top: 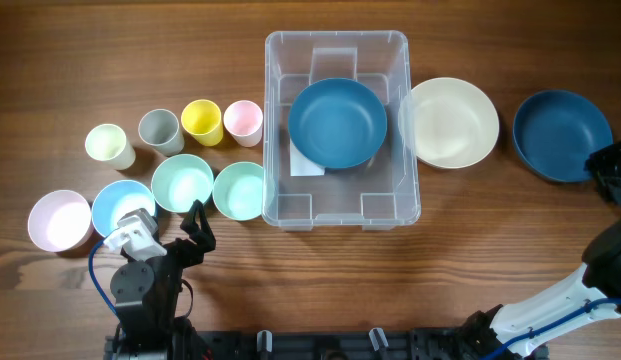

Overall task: Pack container
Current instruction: 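Move the right gripper back to the cream bowl on the right, then grasp the cream bowl rim with the right gripper and lift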

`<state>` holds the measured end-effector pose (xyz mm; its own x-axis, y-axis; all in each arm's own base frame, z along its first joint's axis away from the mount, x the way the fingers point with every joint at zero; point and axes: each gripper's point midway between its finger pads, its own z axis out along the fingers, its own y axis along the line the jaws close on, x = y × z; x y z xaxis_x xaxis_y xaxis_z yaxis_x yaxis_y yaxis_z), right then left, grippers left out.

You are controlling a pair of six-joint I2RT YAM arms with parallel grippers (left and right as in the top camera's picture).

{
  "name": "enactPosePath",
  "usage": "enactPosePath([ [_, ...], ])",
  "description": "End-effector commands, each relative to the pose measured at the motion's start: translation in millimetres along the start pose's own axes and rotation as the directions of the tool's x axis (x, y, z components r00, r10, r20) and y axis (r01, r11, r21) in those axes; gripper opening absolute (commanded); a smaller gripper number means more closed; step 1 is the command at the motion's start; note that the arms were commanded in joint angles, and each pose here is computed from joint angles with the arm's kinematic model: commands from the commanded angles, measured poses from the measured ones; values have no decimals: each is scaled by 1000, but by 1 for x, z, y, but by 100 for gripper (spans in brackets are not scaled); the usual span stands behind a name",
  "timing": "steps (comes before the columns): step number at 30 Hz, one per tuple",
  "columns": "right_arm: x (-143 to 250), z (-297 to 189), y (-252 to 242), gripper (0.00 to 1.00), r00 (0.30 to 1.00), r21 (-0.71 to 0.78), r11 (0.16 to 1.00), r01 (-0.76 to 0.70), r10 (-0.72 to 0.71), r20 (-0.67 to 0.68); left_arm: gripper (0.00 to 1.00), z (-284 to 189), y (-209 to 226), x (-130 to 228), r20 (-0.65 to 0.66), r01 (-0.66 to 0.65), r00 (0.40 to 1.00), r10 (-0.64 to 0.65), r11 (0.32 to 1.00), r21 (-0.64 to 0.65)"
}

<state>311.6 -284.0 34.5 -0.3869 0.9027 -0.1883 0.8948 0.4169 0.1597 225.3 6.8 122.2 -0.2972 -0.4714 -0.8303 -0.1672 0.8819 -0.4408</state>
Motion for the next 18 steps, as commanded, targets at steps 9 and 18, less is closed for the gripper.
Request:
enactPosePath([
  [9, 18, 26, -6, 37, 1000, -3, 1000, -4, 4, -17, 100, 0, -1, 0, 4, -26, 1000, 26, 1000, 4],
  [18, -4, -108, 54, 4, 976, -288, 957, 20, 43, 212, 100, 0, -1, 0, 4, -26, 1000, 26, 1000, 4],
])
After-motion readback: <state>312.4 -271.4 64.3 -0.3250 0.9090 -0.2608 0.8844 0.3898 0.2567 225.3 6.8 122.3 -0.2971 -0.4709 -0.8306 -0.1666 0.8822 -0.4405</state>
